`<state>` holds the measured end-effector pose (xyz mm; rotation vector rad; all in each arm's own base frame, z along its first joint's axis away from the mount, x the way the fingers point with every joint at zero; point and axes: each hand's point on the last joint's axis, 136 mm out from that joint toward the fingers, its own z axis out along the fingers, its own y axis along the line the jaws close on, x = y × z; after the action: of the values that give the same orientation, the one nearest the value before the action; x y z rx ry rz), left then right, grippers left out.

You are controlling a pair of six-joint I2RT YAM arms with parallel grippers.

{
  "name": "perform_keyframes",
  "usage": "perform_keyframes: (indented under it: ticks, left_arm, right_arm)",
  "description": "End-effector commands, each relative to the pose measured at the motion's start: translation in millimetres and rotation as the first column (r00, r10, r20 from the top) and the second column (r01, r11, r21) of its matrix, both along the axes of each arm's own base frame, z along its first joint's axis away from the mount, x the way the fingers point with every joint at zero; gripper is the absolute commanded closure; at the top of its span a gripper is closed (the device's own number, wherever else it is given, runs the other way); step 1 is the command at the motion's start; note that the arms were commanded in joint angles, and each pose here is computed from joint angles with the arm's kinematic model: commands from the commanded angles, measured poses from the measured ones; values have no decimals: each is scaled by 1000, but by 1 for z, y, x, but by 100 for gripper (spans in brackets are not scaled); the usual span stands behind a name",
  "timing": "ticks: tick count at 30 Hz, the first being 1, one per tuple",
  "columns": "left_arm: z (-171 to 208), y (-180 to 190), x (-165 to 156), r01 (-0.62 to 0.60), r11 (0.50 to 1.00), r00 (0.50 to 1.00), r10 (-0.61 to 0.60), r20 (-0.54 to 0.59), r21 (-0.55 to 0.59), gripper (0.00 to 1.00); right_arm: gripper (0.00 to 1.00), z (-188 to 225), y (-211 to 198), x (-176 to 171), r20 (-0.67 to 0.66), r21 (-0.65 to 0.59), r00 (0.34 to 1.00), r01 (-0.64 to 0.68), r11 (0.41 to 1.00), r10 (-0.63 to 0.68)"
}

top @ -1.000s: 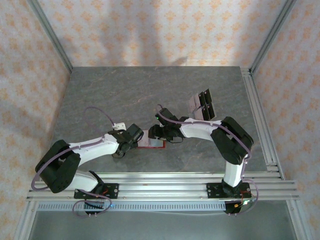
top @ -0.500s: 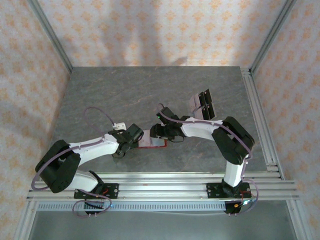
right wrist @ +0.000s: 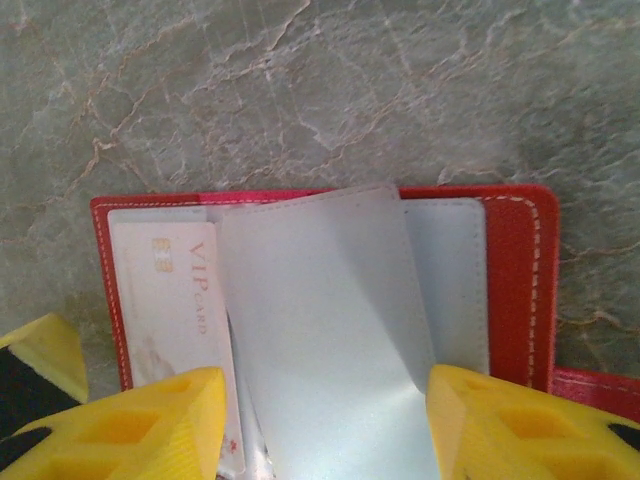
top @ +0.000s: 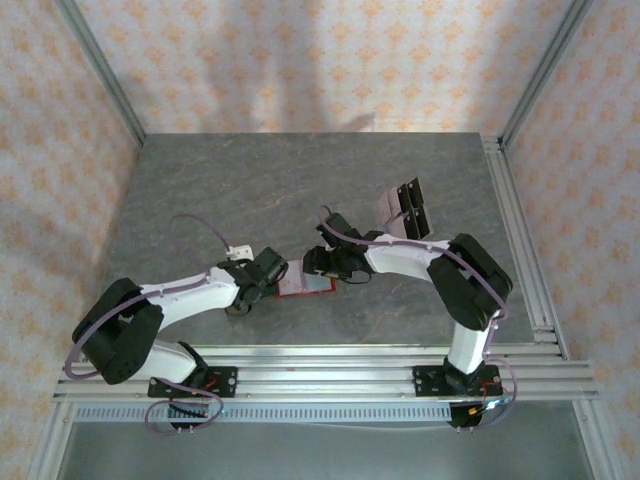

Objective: Put the credit cards into the card holder

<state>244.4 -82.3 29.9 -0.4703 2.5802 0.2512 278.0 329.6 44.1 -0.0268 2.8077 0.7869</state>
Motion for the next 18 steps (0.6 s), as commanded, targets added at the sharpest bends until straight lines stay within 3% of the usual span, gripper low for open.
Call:
perform_keyframes:
  ticks: [1, 13, 18]
  left_arm:
    - [-6, 4, -3, 7, 1000, 1000, -7, -13, 25, 0]
    - [-10, 4, -4, 9, 1000, 1000, -8, -19, 25, 0]
    - [-9, 3, -4, 9, 1000, 1000, -9, -15, 24, 0]
  right_arm:
    - [45, -3, 8, -6, -27, 40, 1000, -14, 999, 15]
    - [46, 0, 41, -14, -54, 121, 996, -63, 991, 70]
    - [46, 8, 35, -10, -15, 89, 998, -63, 994, 64]
